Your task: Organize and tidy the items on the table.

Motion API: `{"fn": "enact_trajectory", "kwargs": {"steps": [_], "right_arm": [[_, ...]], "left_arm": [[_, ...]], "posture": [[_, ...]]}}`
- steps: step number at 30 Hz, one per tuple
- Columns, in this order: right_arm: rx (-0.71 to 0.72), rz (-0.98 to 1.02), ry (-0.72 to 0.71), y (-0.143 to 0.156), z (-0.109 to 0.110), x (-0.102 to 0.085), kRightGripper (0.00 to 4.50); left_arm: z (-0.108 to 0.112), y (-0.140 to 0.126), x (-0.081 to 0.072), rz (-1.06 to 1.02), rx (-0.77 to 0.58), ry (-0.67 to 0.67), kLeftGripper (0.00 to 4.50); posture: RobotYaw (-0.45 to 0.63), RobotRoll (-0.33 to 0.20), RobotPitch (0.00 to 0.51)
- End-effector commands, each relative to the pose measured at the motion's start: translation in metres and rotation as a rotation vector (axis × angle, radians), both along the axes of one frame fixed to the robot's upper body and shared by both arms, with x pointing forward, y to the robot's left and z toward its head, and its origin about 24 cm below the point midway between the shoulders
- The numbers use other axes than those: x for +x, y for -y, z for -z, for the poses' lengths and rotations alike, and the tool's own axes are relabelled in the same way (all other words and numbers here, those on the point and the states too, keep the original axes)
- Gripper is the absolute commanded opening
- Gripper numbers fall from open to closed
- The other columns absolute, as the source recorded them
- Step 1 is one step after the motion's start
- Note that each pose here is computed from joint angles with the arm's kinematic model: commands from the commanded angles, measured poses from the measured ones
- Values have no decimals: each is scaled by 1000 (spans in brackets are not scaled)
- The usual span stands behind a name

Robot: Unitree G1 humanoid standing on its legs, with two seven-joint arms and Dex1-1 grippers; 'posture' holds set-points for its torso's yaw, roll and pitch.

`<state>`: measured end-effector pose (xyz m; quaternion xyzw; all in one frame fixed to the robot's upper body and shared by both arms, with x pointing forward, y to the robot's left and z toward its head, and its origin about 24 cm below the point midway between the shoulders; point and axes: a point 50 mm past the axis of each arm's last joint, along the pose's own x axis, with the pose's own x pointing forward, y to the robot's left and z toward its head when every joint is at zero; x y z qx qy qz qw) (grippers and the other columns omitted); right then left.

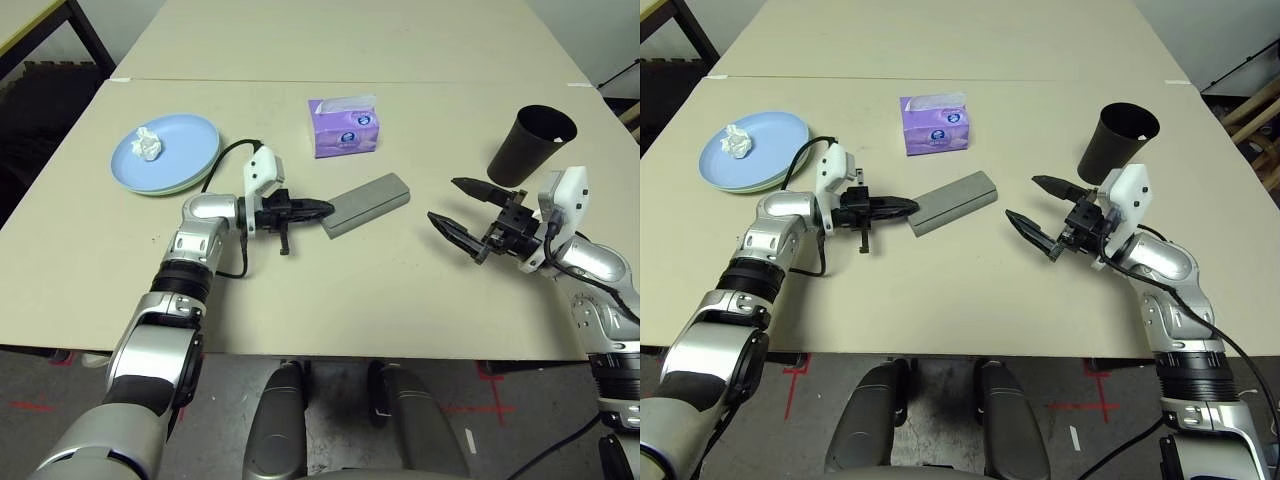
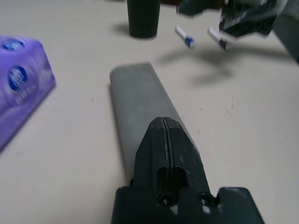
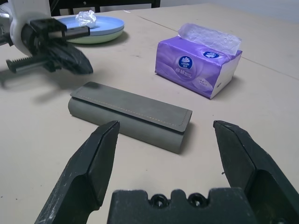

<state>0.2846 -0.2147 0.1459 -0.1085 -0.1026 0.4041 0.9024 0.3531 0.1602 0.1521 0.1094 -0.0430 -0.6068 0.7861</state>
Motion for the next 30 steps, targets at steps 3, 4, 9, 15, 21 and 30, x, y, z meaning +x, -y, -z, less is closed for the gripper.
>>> {"fn": "enact_trajectory", "kwargs": {"steps": [3,4,9,15,21,30], "right_arm": [[-7,-14,-8,-2,1,1,4500],[-7,-15,-7,-2,1,1,4500],[-21,-12,2,-4,-1,4,4500],[-39,-7,7,1,-5,6,4500],[-55,4,-31,4,-9,8,4500],[-223,102,-154,13,-21,23,4500]], "left_arm": [[-15,5,-4,72,-17,59,50],[-15,6,-5,85,-5,65,50],[-10,10,-14,164,29,111,208],[-1,13,-21,240,79,82,2154],[1,14,-23,253,88,67,4398],[-10,21,-25,278,66,96,4458]], "posture": [[109,0,199],[108,0,199],[102,0,198],[92,0,200],[90,0,205],[106,0,212]]}}
